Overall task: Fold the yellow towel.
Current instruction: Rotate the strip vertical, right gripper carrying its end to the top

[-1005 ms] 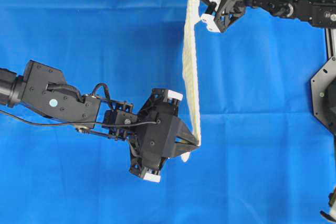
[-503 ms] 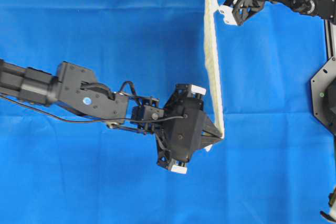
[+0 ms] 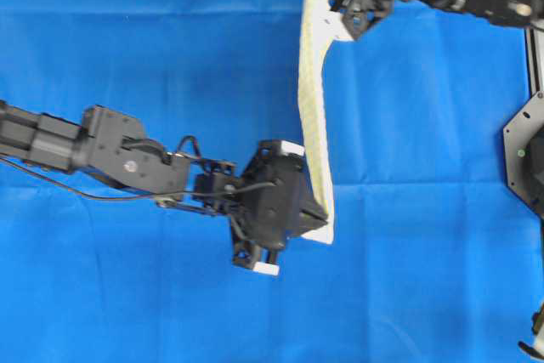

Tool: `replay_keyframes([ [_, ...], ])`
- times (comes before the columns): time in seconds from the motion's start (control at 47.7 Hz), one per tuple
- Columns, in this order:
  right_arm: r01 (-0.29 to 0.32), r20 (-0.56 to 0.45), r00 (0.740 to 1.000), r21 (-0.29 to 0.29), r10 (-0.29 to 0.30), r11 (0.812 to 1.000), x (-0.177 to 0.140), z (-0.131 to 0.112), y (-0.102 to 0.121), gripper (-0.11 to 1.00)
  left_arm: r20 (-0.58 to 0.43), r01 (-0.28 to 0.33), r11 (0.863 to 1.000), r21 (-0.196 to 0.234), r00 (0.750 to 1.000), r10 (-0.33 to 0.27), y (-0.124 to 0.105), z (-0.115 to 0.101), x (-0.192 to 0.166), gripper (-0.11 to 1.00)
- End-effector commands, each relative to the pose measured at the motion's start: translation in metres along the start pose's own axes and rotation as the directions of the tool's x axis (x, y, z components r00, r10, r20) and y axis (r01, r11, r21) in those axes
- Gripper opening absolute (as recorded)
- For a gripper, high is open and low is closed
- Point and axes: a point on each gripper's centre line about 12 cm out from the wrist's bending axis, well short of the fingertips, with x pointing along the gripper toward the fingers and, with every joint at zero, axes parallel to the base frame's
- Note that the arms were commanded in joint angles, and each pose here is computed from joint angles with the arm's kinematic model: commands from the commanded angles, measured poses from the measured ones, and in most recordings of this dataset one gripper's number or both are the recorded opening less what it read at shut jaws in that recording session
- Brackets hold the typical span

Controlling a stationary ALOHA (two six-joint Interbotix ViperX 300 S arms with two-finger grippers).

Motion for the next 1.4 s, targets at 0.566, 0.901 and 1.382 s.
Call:
replay_keyframes([
  [0.566, -0.088, -0.020, 0.996, -0.055, 0.087, 0.995, 0.055, 0.021, 0.043, 0.03, 0.044, 0.053, 0.993, -0.105, 0.998, -0.049, -0.028, -0.025, -0.048, 0.02],
  [0.901, -0.096, -0.032, 0.995, -0.057, 0.095, 0.994, 0.055, 0.019, 0.046, 0.03, 0.033, 0.052, 0.993, -0.105, 0.998, -0.049, -0.028, -0.029, -0.049, 0.14],
  [1.382, -0.100, -0.024, 0.995, -0.067, 0.099, 0.993, 0.029, 0.017, 0.044, 0.69, -0.171, 0.033, 0.994, -0.100, 0.984, -0.049, -0.019, -0.026, -0.082, 0.47],
])
